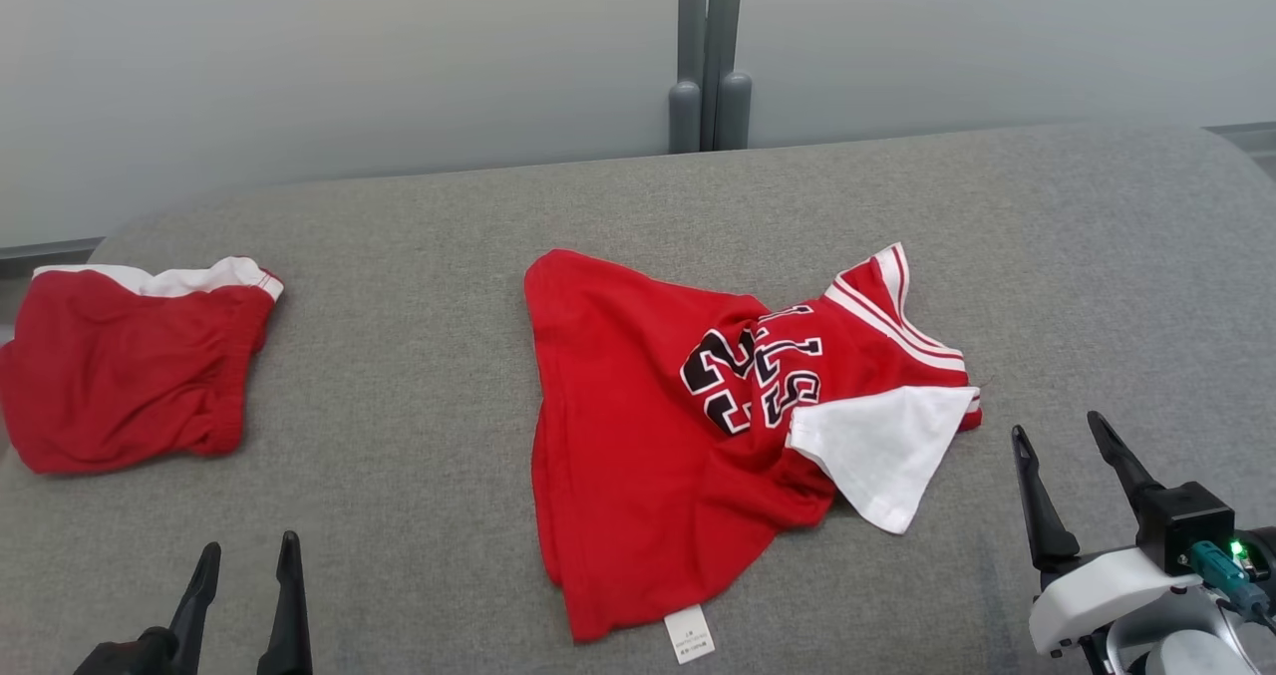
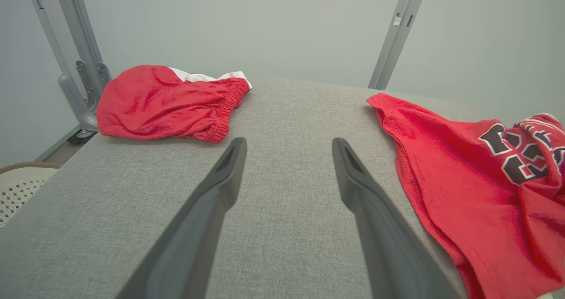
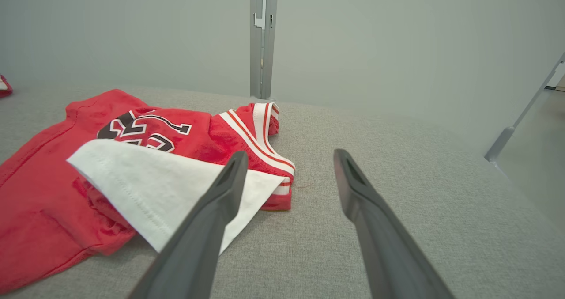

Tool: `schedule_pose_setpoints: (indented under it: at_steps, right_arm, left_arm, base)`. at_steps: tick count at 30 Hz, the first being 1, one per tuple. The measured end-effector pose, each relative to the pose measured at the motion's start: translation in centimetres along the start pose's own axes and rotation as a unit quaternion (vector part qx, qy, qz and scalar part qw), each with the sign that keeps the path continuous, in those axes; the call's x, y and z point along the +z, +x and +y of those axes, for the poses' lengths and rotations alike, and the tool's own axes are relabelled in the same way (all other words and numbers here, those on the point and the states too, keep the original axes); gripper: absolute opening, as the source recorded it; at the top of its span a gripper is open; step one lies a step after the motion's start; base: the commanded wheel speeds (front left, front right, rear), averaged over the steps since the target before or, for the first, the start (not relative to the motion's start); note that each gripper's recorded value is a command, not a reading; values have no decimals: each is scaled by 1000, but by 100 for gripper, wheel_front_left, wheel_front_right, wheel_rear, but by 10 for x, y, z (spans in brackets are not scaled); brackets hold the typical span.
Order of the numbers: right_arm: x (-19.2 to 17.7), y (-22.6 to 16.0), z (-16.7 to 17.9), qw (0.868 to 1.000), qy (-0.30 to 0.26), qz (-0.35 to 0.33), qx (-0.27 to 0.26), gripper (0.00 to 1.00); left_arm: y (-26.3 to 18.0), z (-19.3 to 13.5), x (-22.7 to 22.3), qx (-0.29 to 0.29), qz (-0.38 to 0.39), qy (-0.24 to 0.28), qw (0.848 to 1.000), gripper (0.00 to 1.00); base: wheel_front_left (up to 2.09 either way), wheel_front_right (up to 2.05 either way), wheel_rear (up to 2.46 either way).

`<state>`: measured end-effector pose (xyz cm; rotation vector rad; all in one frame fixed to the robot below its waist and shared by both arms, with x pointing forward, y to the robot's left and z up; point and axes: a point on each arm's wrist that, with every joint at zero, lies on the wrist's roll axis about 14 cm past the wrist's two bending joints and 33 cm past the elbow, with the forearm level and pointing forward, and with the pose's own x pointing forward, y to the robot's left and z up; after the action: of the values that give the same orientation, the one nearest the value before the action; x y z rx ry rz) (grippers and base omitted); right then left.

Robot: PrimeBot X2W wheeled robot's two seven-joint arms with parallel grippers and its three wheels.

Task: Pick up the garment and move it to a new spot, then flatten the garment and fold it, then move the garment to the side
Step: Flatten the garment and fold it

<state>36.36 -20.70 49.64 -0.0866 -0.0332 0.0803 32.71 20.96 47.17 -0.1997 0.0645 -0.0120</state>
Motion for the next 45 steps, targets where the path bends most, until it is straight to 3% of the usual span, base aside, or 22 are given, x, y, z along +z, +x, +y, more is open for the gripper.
schedule_pose_setpoints:
  at_steps: [12, 39, 45]
  right_arm:
    - [-12, -15, -1, 1000, 14, 17, -17, 100]
    - [-12, -9, 11, 1000, 13, 18, 3, 100]
    - [-17, -3, 14, 999, 2, 38, 19, 100]
  left_arm:
    - [9, -19, -2, -39, -4, -8, 999, 100]
    - [16, -22, -10, -43, 3, -11, 999, 100]
    - [18, -31, -23, -53, 55, 0, 997, 100]
  base:
    - [0, 0, 0]
    - [0, 0, 0]
    - [0, 0, 0]
